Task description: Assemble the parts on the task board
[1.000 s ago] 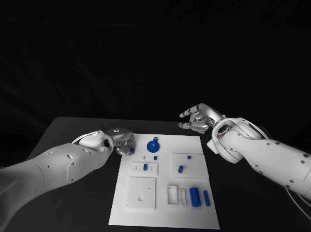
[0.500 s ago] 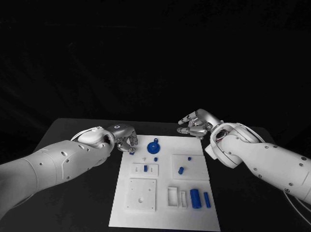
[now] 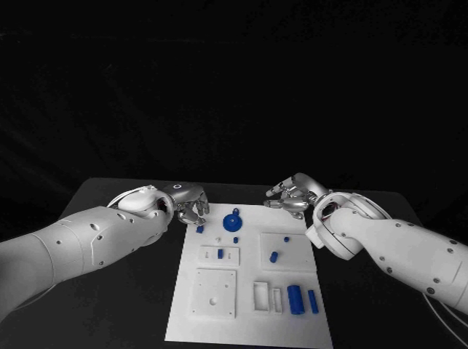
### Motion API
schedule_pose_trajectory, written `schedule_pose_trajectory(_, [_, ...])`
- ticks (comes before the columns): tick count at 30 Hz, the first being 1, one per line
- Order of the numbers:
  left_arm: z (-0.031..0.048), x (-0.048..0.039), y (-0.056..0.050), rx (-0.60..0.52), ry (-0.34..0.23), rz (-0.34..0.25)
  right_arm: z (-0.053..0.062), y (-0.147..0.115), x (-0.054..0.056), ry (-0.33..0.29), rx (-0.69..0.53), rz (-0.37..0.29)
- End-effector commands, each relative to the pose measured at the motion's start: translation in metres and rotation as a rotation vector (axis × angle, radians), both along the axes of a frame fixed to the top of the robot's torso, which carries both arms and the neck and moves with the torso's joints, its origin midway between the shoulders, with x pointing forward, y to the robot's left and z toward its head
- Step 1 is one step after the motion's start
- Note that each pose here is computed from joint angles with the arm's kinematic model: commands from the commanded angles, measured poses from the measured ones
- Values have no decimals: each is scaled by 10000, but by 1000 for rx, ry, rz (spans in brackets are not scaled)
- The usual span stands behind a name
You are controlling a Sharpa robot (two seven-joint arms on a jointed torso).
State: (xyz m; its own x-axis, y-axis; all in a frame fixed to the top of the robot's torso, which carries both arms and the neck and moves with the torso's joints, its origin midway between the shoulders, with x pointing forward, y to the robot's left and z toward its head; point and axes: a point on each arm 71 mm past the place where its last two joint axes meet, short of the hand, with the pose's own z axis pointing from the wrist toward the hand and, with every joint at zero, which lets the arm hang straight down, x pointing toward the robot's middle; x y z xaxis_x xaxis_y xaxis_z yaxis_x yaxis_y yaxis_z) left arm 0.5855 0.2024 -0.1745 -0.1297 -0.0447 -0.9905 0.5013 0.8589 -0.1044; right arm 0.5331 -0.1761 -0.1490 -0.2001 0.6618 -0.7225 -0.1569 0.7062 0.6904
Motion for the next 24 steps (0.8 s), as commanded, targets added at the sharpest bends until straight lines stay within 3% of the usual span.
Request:
schedule_pose_trajectory(1, [-11, 18, 47, 36, 13, 18, -14, 4, -5, 20, 11, -8])
schedule_pose_trajectory(11, [-99, 4, 91, 93, 0, 8, -13, 23, -7, 16, 11, -5])
schedule_pose_trajectory(24, [-361, -62, 110, 128, -17, -8, -9, 44, -6, 7, 13, 0])
